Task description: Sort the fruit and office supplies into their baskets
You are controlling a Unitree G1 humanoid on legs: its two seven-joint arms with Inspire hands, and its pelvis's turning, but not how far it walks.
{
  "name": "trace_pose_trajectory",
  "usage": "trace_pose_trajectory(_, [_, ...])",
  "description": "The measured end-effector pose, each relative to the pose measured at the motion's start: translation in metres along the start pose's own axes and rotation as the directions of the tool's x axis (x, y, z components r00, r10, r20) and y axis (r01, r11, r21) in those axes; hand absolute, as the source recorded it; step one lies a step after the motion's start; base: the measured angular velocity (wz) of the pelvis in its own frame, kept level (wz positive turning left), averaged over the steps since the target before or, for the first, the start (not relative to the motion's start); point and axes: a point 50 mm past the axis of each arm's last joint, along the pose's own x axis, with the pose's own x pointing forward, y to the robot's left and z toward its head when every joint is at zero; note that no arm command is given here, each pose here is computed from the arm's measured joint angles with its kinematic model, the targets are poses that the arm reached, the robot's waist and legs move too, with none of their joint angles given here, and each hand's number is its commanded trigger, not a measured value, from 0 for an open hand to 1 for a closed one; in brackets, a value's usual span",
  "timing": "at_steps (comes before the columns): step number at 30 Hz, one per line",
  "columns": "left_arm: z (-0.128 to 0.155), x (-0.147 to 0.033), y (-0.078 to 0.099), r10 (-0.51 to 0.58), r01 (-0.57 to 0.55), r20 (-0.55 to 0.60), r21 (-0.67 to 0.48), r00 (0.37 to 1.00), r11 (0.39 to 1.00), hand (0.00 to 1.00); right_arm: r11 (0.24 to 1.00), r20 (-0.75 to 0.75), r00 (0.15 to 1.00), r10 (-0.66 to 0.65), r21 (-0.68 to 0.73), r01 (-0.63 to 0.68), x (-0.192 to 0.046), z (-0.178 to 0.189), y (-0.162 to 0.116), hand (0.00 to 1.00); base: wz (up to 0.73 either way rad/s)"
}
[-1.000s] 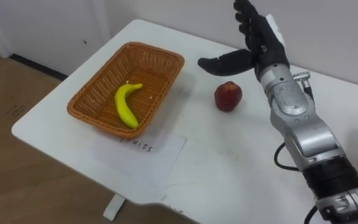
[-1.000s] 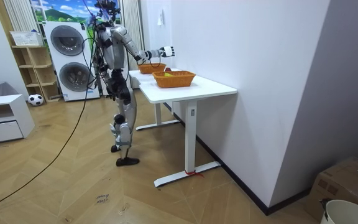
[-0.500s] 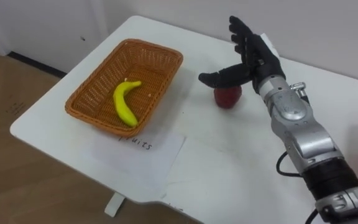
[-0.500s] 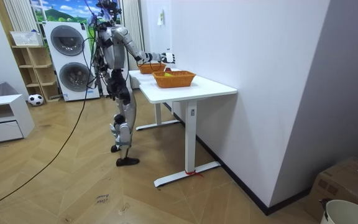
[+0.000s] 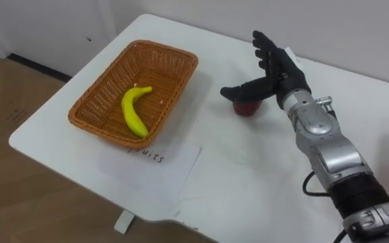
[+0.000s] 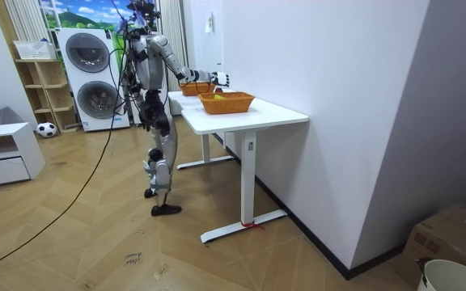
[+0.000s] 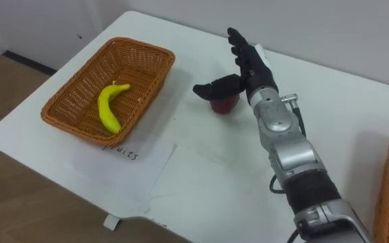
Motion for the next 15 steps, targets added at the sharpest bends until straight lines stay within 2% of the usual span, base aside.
trace_pose_trajectory(5, [-0.001, -0.001, -0.003, -0.011, 0.011, -0.001, -0.007, 1.000, 1.000, 0.00, 1.000, -0.004, 1.000, 0.000, 0.001, 0.000, -0.001, -0.002, 0.000, 0.00, 0.00])
trace_pose_trajectory(15, [-0.001, -0.002, -0.005, -0.004, 0.004, 0.009, -0.018, 1.000, 1.000, 0.00, 1.000, -0.101, 0.995, 0.016, 0.005, -0.016, -0.009, -0.029, 0.000, 0.00, 0.00])
